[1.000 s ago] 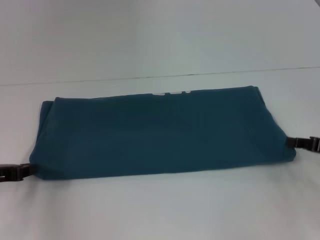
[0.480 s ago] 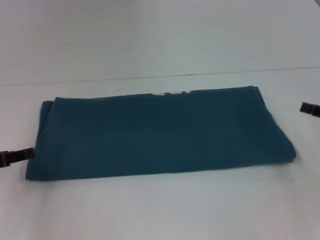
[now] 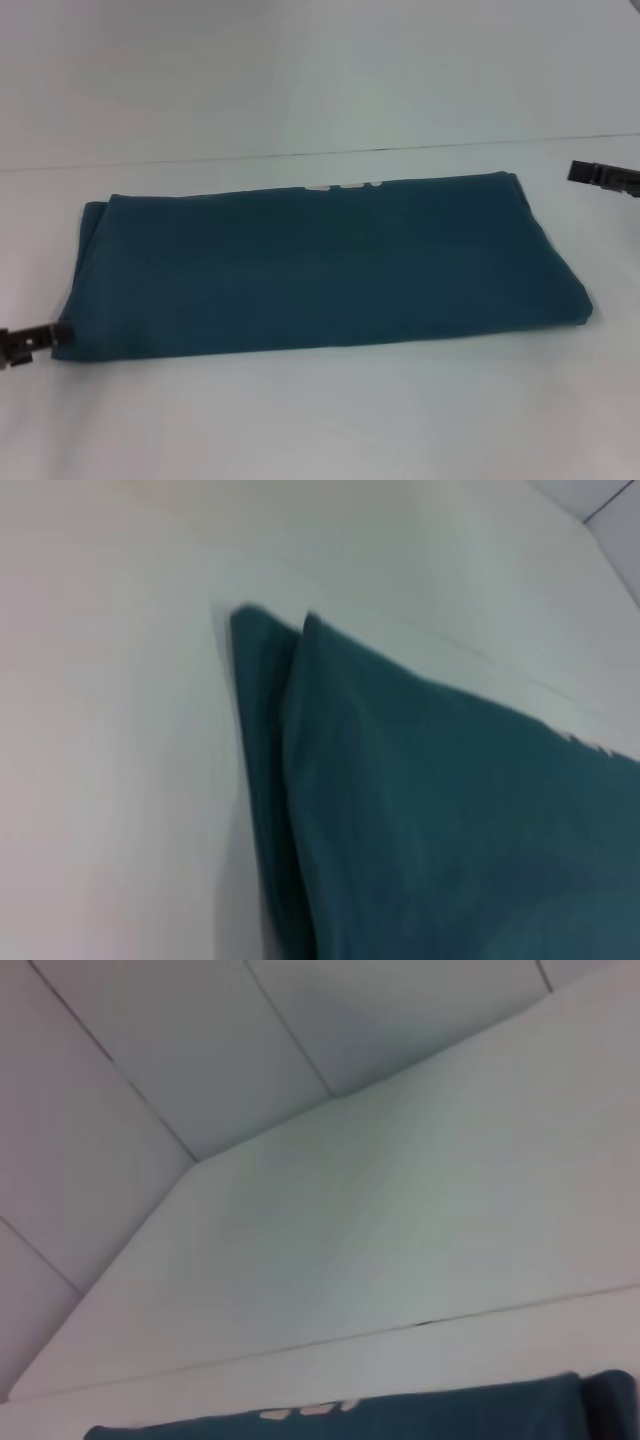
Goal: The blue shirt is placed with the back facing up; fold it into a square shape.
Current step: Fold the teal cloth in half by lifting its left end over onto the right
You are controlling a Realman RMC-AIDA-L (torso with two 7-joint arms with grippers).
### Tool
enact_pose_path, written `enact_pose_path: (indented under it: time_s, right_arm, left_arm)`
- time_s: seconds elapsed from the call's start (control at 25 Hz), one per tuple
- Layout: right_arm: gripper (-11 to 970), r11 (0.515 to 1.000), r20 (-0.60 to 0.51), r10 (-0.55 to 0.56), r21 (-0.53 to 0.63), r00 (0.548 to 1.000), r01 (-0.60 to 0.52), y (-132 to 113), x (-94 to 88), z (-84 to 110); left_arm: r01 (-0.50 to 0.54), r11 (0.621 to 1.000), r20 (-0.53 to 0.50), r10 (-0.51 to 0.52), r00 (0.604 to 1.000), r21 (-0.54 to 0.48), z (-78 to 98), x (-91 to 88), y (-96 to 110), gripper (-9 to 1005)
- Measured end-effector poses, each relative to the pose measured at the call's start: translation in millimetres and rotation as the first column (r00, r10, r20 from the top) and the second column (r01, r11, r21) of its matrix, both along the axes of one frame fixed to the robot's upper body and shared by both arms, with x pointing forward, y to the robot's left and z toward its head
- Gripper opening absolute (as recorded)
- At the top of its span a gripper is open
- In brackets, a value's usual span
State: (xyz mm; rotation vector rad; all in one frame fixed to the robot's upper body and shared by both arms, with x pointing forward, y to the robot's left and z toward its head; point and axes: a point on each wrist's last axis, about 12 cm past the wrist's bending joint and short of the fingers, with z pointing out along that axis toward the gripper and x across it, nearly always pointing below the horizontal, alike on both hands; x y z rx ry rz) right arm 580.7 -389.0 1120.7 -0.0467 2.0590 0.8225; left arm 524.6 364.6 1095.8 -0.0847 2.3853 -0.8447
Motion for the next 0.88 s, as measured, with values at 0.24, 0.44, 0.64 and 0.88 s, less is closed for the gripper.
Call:
enact_pose_path:
  time_s: [0.24, 0.44, 0.64, 0.88]
  right_arm:
    - [921, 0.999, -0.001, 0.044, -0.026, 0.999, -0.044, 11, 6.9, 1.6]
    - [923, 0.997, 0.013, 0.065, -0.038, 0.998, -0.065, 14, 3.7, -2.6]
    - [920, 0.997, 0.013, 0.069, -0.026, 0.998, -0.069, 17, 0.6, -7.1]
    - [916, 0.998, 0.01, 0.065, -0.011, 0.998, -0.064, 16, -2.4, -7.9]
  left_arm:
    - [0.013, 0.999, -0.073, -0.015, 0.997, -0.036, -10.6, -6.7, -5, 871]
    - [0.012, 0.999, -0.088, -0.015, 0.996, -0.033, -15.8, -3.5, -9, 871]
    - [0.01, 1.0, -0.09, -0.011, 0.996, -0.007, -17.7, 4.1, -11, 871]
    - [0.017, 1.0, -0.115, -0.014, 0.993, 0.026, -16.3, 15.6, -12, 870]
